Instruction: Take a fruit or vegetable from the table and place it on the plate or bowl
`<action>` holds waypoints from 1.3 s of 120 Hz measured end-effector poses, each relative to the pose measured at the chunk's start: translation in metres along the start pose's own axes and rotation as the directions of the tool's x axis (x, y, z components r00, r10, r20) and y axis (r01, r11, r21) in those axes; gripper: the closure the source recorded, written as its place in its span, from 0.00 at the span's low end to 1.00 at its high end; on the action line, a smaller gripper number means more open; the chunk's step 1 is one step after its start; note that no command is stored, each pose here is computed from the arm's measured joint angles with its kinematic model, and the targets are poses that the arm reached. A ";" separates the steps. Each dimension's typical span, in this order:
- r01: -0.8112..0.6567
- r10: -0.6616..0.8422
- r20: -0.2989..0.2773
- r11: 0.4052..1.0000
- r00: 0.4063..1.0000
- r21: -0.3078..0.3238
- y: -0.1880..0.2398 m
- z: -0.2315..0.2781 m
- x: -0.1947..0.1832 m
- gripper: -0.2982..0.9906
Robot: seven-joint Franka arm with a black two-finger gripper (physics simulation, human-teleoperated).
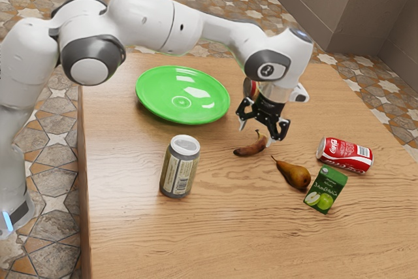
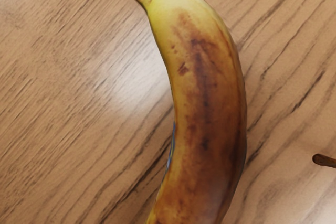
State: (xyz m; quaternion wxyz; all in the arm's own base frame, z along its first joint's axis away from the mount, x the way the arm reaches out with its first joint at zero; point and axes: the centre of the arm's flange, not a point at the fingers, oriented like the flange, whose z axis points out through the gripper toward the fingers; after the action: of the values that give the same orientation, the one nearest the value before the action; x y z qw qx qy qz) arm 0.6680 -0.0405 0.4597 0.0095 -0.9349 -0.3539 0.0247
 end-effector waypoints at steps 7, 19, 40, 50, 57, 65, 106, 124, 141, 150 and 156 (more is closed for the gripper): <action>0.004 -0.004 0.002 1.000 1.000 0.005 0.003 0.007 0.000 0.24; 0.017 -0.017 0.003 1.000 1.000 0.005 0.002 0.013 0.005 0.24; 0.016 -0.016 0.000 1.000 1.000 0.010 0.001 0.023 0.009 0.24; 0.011 -0.011 -0.008 1.000 1.000 0.010 0.002 0.027 0.010 0.25; 0.008 -0.008 -0.012 1.000 1.000 0.009 0.002 0.028 0.011 0.25; 0.005 -0.005 -0.015 1.000 1.000 0.008 0.003 0.030 0.012 0.26; -0.004 0.004 -0.014 1.000 1.000 0.015 0.005 0.041 0.014 0.32; -0.008 0.009 -0.015 1.000 1.000 0.015 0.006 0.041 0.014 0.37; -0.011 0.011 -0.015 1.000 1.000 0.017 0.005 0.042 0.015 0.42; -0.014 0.014 -0.013 1.000 1.000 0.020 0.007 0.045 0.015 0.44; -0.015 0.016 -0.012 1.000 1.000 0.021 0.007 0.046 0.015 0.47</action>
State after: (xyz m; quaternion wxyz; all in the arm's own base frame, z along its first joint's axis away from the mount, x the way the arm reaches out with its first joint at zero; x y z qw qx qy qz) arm 0.6812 -0.0356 0.4133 0.0214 -0.9376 -0.3463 0.0227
